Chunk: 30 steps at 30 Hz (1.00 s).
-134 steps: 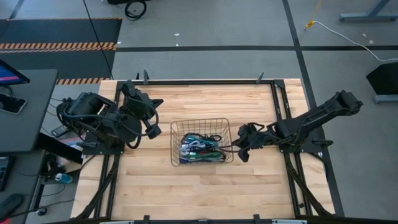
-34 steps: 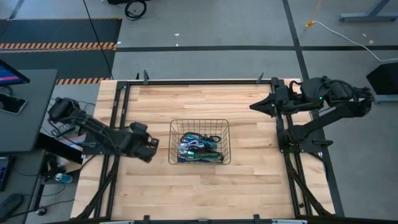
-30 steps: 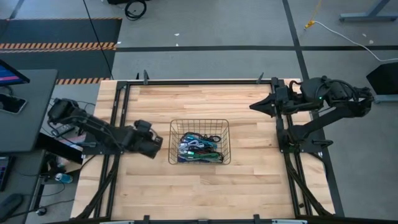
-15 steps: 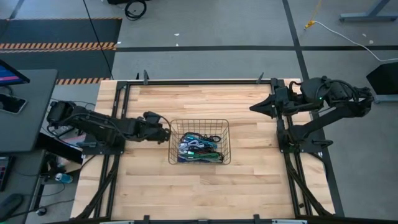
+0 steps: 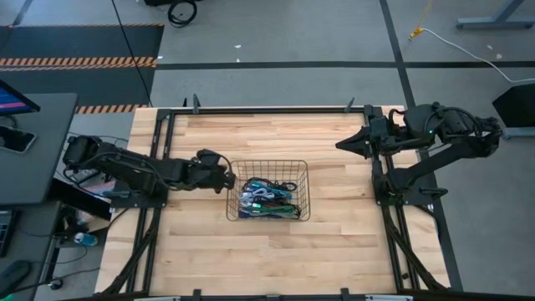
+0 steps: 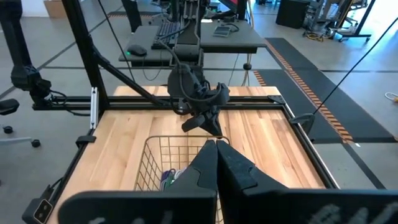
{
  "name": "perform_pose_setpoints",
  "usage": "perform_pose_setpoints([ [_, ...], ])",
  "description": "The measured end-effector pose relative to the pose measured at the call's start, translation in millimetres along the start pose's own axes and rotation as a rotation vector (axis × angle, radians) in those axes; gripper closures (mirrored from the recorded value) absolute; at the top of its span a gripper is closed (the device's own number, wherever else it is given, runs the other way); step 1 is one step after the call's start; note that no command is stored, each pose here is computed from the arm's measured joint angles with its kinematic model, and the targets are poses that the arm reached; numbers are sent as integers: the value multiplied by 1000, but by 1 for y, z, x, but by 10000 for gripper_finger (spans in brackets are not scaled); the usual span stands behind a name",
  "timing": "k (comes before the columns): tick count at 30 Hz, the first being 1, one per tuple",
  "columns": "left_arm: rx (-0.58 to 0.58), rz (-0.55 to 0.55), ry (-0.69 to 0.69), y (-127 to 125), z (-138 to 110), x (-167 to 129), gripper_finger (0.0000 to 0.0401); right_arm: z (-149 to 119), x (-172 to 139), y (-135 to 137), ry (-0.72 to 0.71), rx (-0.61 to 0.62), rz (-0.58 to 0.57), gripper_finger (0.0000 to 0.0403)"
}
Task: Pick and place USB-C Cables
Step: Adjust the wire basket
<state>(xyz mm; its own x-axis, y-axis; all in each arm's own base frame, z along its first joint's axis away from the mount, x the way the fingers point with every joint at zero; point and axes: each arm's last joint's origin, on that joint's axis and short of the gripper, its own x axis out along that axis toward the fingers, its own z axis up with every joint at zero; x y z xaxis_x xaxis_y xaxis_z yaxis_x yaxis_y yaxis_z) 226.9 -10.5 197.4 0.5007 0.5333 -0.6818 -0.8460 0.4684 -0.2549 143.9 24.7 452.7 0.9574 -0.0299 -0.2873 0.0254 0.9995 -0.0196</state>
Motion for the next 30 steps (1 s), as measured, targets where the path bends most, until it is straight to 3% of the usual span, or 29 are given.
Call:
perform_pose_setpoints([
  [16, -28, -52, -25, -17, -7, 19, 399, 0, 0, 0, 1, -3, 0, 401],
  [24, -60, -132, 6, -29, -14, 33, 399, -2, -2, 0, 12, 16, 4, 401],
  [27, -67, -158, 18, -32, -15, 32, 399, -12, -3, -1, 117, 88, -4, 401],
  [30, -67, -164, 17, -33, -15, 32, 399, -35, -2, -3, 329, 206, -79, 401],
])
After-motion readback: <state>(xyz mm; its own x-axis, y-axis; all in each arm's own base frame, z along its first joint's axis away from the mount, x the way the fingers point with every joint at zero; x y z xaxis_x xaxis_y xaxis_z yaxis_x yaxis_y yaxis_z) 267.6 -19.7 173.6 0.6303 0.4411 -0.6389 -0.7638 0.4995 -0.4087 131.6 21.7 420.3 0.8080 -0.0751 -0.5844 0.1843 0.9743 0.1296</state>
